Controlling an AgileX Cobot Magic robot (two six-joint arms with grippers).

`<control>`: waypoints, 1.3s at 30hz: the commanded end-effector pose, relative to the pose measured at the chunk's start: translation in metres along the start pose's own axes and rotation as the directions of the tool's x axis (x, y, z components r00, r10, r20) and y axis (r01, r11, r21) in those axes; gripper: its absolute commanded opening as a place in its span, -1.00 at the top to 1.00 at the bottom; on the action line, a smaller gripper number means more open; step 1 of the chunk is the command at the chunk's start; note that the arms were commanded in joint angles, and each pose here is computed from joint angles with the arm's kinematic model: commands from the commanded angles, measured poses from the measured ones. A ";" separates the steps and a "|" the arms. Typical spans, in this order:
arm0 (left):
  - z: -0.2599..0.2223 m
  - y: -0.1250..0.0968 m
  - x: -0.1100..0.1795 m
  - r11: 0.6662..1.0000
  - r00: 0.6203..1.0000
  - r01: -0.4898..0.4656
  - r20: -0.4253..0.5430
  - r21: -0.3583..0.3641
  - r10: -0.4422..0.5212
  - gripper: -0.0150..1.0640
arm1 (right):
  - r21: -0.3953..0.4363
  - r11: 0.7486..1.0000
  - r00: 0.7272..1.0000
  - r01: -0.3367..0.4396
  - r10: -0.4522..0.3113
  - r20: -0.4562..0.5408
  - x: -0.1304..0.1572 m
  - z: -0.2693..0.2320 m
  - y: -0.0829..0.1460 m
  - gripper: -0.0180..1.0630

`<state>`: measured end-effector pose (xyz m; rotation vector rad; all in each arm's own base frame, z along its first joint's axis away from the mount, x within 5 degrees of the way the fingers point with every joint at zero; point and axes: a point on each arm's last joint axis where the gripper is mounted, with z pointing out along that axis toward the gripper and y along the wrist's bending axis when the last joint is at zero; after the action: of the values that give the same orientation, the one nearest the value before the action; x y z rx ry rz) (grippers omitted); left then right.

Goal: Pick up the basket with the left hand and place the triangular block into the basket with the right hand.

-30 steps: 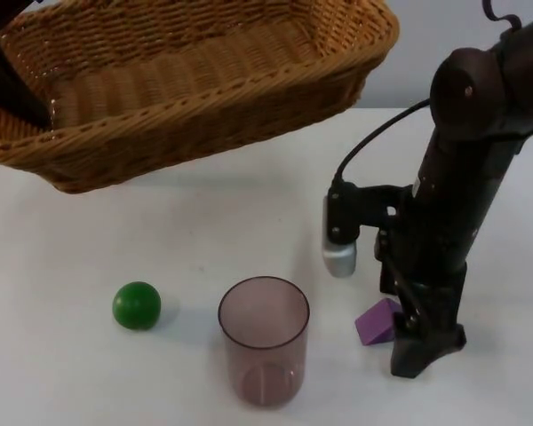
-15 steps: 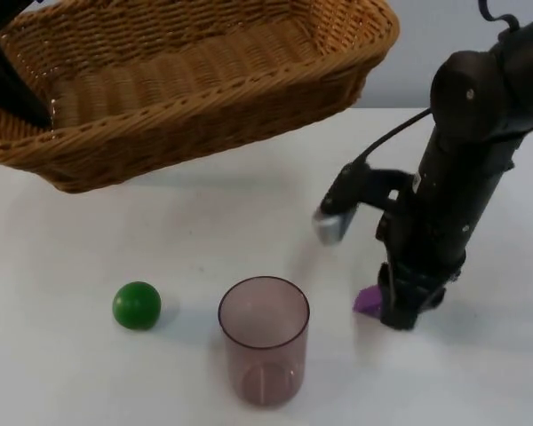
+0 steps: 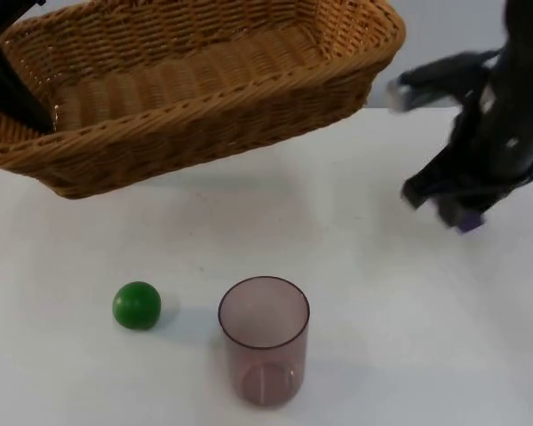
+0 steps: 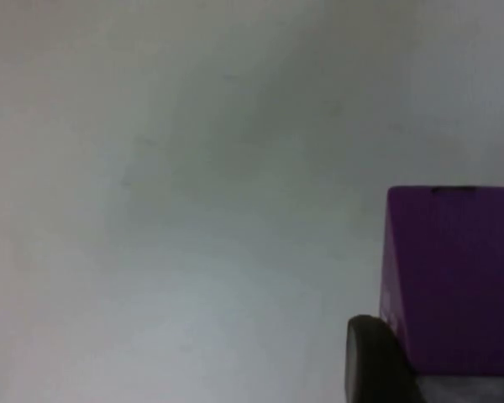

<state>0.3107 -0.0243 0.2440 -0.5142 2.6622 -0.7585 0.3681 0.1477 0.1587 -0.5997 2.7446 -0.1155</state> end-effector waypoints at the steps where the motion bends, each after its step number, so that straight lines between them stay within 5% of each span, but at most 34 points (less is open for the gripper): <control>1: -0.005 -0.004 0.001 0.999 1.000 0.018 0.011 0.032 -0.018 0.98 | 0.079 0.994 0.997 -0.082 0.081 0.018 0.001 -0.022 -0.029 0.97; 6: 0.000 -0.012 0.008 0.999 0.999 -0.033 -0.024 0.019 0.034 0.98 | 0.108 0.980 0.984 -0.170 0.162 0.079 0.003 -0.053 -0.062 0.97; 12: 0.019 -0.035 0.026 0.991 0.988 -0.129 -0.077 0.028 0.131 0.98 | 0.135 0.971 0.963 -0.199 0.168 0.210 0.005 -0.106 -0.077 0.97; 19: 0.049 -0.054 0.045 0.982 0.972 -0.181 -0.144 0.044 0.186 0.98 | 0.112 0.961 0.897 -0.253 0.190 0.399 0.019 -0.184 -0.080 0.97; 25: 0.066 -0.065 0.055 0.982 0.970 -0.185 -0.154 0.049 0.190 0.98 | 0.055 0.984 0.835 -0.168 0.112 0.538 0.030 -0.240 -0.046 0.97; 30: 0.072 -0.071 0.060 0.979 0.969 -0.196 -0.144 0.056 0.202 0.98 | -0.010 1.000 0.822 -0.024 0.026 0.569 0.031 -0.253 0.002 0.97; 35: 0.074 -0.072 0.060 0.982 0.972 -0.179 -0.146 0.063 0.186 0.98 | -0.090 0.994 0.835 0.063 -0.003 0.550 0.027 -0.245 0.039 0.97; 39: 0.074 -0.070 0.061 0.985 0.973 -0.167 -0.155 0.044 0.172 0.98 | -0.094 0.993 0.898 0.071 -0.023 0.440 0.022 -0.216 0.053 0.97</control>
<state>0.3048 -0.1358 0.2079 -0.1794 2.7969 -0.7921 0.2521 0.1813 0.3617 -0.6193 2.2447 0.1591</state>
